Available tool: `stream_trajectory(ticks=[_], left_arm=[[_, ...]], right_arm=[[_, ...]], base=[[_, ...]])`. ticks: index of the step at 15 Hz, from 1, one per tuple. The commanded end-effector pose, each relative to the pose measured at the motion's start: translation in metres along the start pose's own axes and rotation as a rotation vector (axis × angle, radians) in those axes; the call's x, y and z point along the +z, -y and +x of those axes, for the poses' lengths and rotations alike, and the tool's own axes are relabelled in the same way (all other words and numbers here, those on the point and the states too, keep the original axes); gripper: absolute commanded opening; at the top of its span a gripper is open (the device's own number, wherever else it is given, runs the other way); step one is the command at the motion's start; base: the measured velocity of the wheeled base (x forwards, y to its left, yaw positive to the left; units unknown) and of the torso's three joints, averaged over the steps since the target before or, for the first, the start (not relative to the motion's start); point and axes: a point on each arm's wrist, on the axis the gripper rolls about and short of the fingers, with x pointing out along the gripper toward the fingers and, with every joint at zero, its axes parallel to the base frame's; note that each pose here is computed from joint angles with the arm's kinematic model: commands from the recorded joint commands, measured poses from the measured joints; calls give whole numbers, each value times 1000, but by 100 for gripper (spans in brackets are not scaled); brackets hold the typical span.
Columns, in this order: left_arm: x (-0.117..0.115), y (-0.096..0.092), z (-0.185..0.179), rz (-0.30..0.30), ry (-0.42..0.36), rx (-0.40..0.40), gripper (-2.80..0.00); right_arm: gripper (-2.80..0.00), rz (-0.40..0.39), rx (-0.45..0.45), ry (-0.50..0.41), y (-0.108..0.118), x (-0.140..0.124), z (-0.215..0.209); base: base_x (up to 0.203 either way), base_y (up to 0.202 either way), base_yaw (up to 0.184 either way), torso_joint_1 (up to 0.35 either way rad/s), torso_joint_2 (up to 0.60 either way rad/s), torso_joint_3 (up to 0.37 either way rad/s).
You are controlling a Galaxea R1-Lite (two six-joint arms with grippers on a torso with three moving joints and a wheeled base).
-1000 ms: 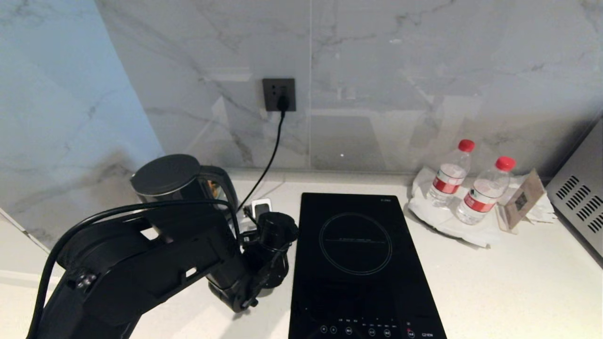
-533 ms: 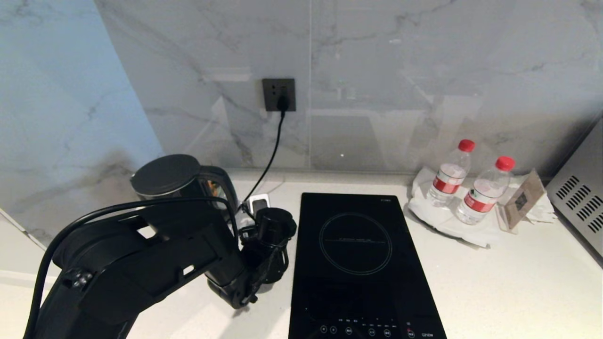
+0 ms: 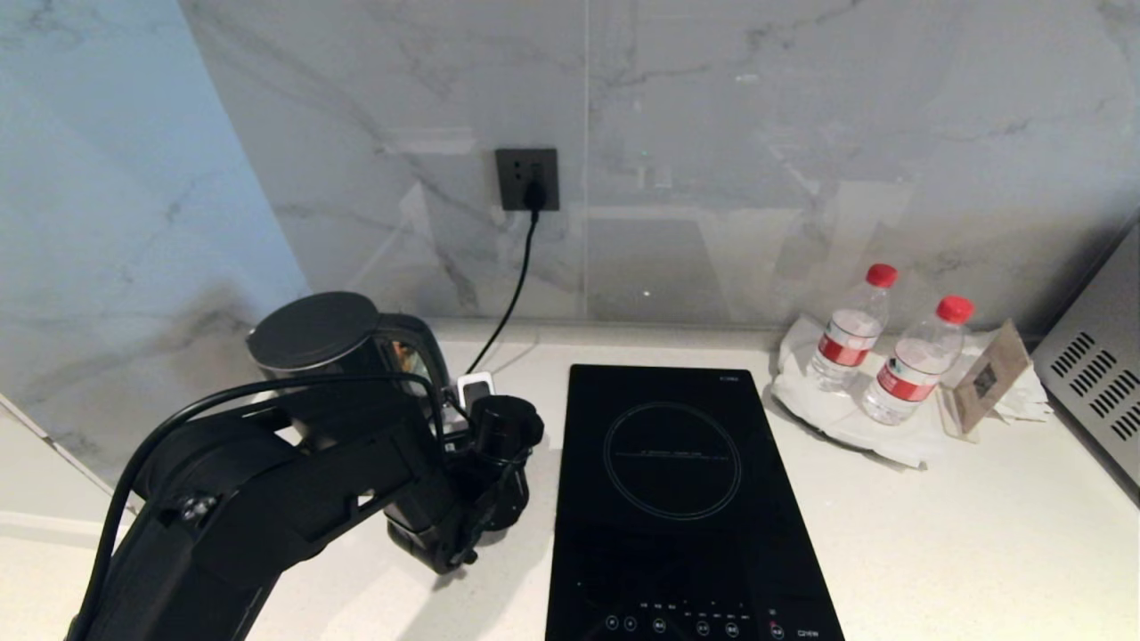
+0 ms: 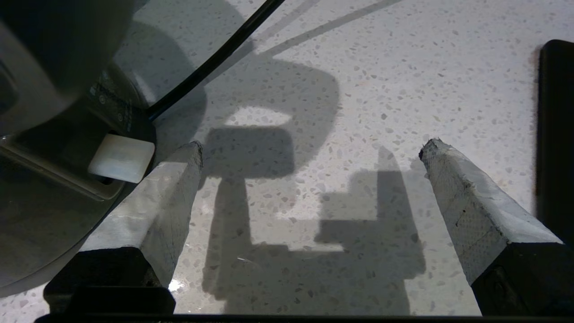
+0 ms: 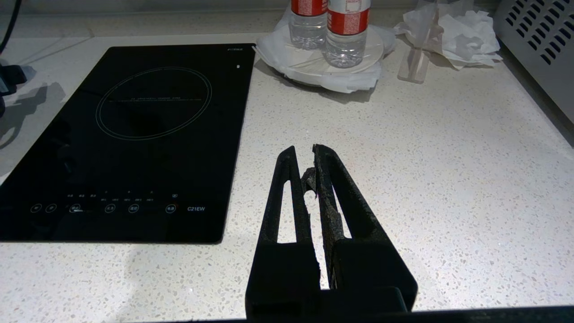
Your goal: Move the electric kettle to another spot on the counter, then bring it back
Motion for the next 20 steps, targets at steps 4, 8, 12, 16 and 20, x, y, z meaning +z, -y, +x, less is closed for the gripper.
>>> stream_trajectory(ticks=[4,8,12,16,20], left_arm=[[-6,-1,2,7,-7,9,0],[-17,-3,4,28,-27,15,0],[-20,-4,4,38,-35,18,0],[-22,-5,4,48,-42,18,0],[-27,-8,2,64,-56,23,0]], right_arm=[[-280,0,0,-1,0,0,0],[-280,0,0,-1,0,0,0],[-280,0,0,-1,0,0,0],[-280,0,0,-1,0,0,0],[-280,0,0,-1,0,0,0]], base=[[0,0,0,0,0,0],[0,0,0,0,0,0],[0,0,0,0,0,0],[0,0,0,0,0,0],[0,0,0,0,0,0]])
